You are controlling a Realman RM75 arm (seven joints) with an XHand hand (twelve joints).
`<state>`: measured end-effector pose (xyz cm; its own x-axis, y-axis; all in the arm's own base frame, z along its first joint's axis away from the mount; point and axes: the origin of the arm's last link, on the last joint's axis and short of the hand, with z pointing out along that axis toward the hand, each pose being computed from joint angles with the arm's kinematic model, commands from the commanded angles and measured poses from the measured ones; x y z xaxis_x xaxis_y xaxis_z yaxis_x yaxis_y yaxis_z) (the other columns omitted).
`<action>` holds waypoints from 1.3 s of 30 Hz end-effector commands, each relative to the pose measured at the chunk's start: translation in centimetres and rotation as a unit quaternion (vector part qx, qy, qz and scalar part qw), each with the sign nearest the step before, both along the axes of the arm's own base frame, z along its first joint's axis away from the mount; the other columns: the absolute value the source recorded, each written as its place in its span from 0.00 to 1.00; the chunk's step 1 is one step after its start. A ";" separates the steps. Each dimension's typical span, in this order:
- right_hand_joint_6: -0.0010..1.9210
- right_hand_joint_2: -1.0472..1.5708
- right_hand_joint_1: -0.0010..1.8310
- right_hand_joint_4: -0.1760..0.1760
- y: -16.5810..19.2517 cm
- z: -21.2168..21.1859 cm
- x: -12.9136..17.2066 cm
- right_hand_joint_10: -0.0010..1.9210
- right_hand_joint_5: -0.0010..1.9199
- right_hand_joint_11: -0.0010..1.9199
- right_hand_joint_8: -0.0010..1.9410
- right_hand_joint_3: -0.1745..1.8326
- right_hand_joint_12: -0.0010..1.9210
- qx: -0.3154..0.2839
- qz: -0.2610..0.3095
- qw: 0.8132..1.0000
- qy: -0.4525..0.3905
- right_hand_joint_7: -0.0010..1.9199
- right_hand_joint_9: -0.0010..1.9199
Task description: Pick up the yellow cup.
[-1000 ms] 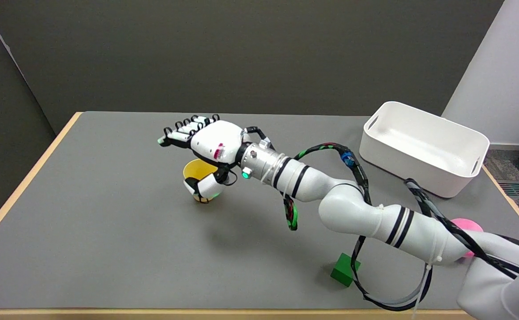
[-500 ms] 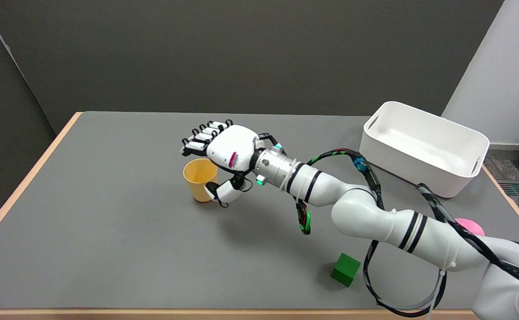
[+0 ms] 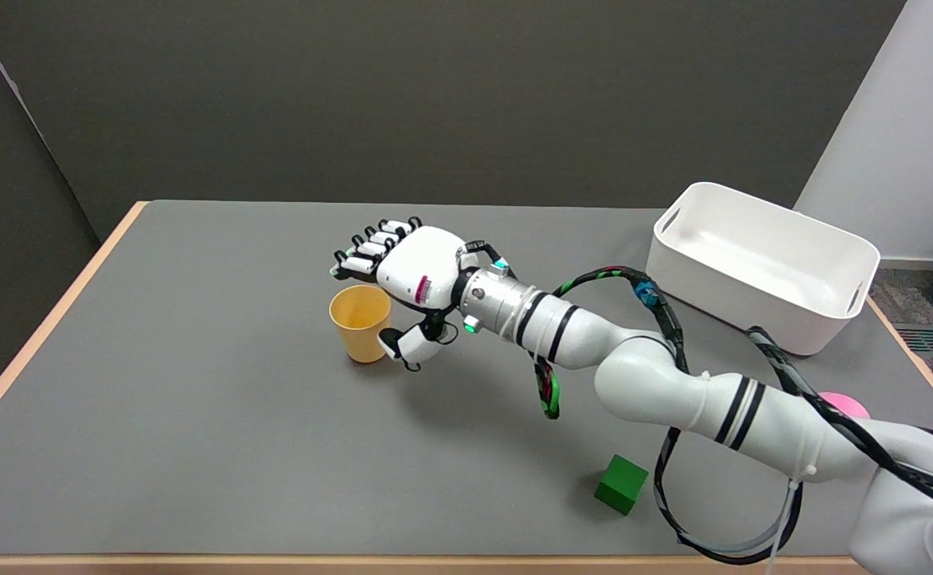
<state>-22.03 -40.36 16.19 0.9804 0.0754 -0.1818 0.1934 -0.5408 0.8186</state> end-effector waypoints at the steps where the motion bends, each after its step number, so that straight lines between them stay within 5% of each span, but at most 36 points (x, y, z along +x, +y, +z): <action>1: 0.26 0.65 0.36 0.74 -1.3 -0.6 -1.9 0.36 0.12 0.11 0.17 0.59 0.66 -0.005 -0.030 0.999 0.009 0.13 0.12; 18: 0.28 0.65 0.36 0.77 -1.0 0.0 -2.9 0.35 0.13 0.12 0.17 0.59 0.66 -0.017 -0.041 0.999 0.007 0.13 0.12; 39: 0.48 0.67 0.41 0.98 -2.3 -0.3 -2.1 0.35 0.19 0.11 0.16 0.57 0.67 -0.017 -0.031 0.999 0.015 0.13 0.12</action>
<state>-24.46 -41.81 16.10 0.9795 0.0005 -0.2012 0.1712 -0.5277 0.8320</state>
